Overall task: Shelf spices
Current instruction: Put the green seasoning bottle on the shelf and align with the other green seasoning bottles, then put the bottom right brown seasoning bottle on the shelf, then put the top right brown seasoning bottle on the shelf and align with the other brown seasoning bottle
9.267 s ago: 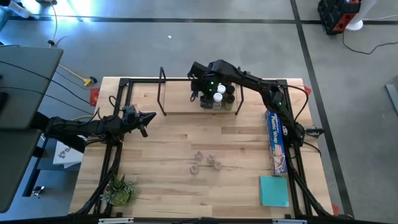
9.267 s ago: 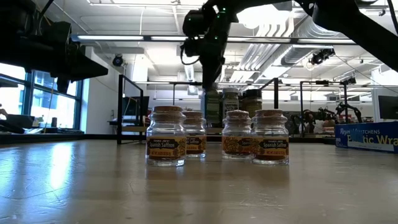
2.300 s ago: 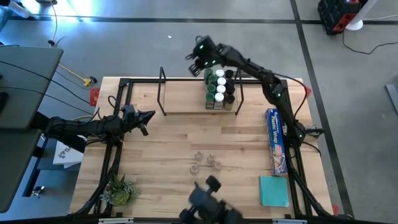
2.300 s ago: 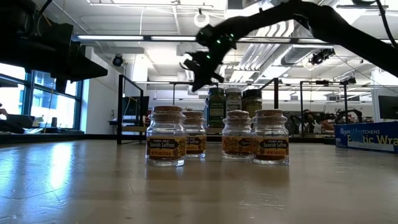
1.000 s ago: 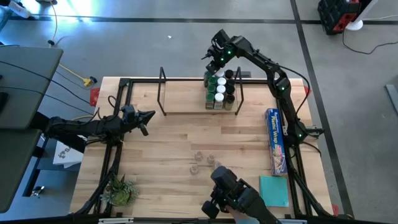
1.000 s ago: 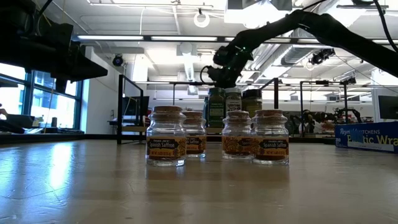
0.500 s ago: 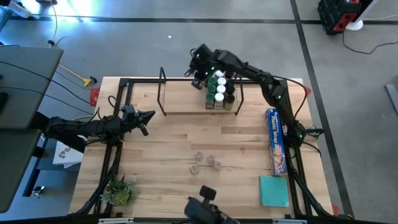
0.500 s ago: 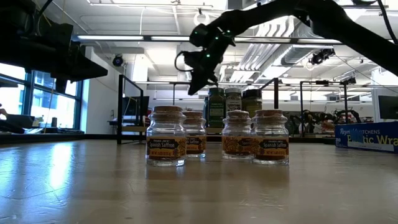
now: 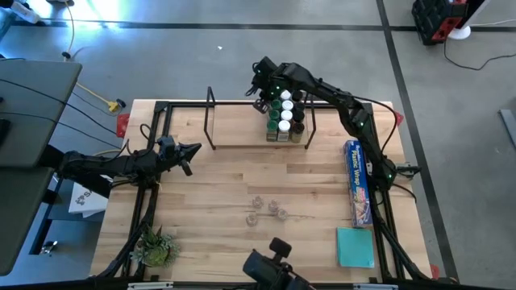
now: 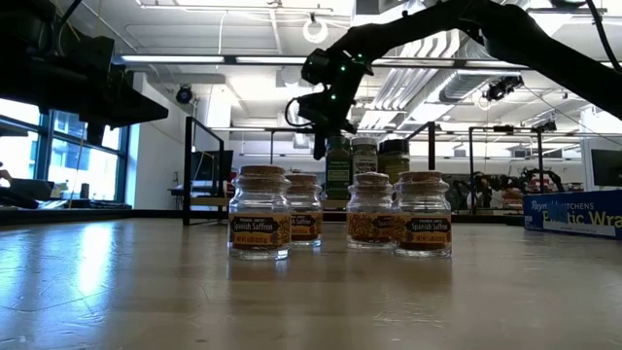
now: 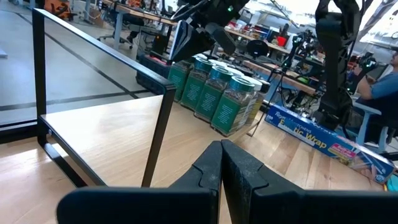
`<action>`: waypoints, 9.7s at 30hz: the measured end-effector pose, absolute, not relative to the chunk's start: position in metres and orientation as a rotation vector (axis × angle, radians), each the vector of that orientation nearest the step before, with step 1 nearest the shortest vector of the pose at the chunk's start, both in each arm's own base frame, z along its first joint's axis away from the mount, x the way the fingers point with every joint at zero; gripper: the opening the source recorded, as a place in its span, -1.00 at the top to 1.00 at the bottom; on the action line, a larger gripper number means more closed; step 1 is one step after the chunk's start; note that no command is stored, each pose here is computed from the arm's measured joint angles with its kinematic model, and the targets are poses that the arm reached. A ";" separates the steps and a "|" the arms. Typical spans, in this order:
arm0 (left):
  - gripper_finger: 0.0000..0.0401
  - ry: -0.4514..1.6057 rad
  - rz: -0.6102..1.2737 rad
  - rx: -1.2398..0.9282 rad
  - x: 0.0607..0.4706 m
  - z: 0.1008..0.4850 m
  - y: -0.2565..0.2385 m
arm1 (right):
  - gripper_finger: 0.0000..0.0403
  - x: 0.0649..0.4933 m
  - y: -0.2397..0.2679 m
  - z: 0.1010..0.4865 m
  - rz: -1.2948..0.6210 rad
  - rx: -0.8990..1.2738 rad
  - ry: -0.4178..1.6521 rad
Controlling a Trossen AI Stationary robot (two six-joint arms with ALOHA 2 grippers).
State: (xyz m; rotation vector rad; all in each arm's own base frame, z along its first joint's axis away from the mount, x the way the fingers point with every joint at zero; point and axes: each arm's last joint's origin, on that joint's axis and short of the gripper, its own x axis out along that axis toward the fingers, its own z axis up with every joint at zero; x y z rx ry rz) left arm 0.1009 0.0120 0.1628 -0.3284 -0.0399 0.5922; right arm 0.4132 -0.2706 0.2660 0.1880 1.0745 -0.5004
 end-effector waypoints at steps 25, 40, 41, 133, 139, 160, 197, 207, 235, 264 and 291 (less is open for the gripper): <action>0.97 -0.041 0.593 -0.329 0.101 0.163 0.012 | 1.00 0.398 -0.130 0.405 -0.366 0.081 0.766; 0.97 -0.040 0.592 -0.328 0.101 0.163 0.012 | 0.99 0.358 0.110 0.381 -0.517 0.440 1.100; 0.97 -0.040 0.593 -0.328 0.101 0.163 0.012 | 0.97 0.355 0.120 0.377 -0.520 0.464 1.119; 0.97 -0.040 0.592 -0.328 0.101 0.163 0.012 | 0.18 0.446 -0.137 0.315 -0.323 0.175 0.719; 0.97 -0.041 0.593 -0.329 0.101 0.163 0.012 | 0.18 0.458 -0.199 0.281 -0.392 0.184 0.875; 0.97 -0.040 0.592 -0.328 0.101 0.163 0.012 | 0.16 0.441 -0.248 0.242 -0.432 0.199 1.080; 0.97 -0.040 0.592 -0.329 0.101 0.163 0.012 | -0.30 0.450 -0.227 0.247 -0.455 -0.010 1.127; 0.97 -0.040 0.593 -0.328 0.101 0.163 0.012 | 0.13 0.455 -0.200 0.257 -0.217 -0.068 1.120; 0.97 -0.040 0.592 -0.328 0.101 0.163 0.012 | 0.92 0.469 -0.197 0.224 -0.346 -0.143 1.210; 0.97 -0.041 0.593 -0.329 0.101 0.163 0.012 | 1.00 0.355 0.087 0.273 -0.129 0.113 0.929; 0.97 -0.040 0.592 -0.328 0.101 0.163 0.012 | -0.34 0.353 0.092 0.152 0.029 0.065 0.934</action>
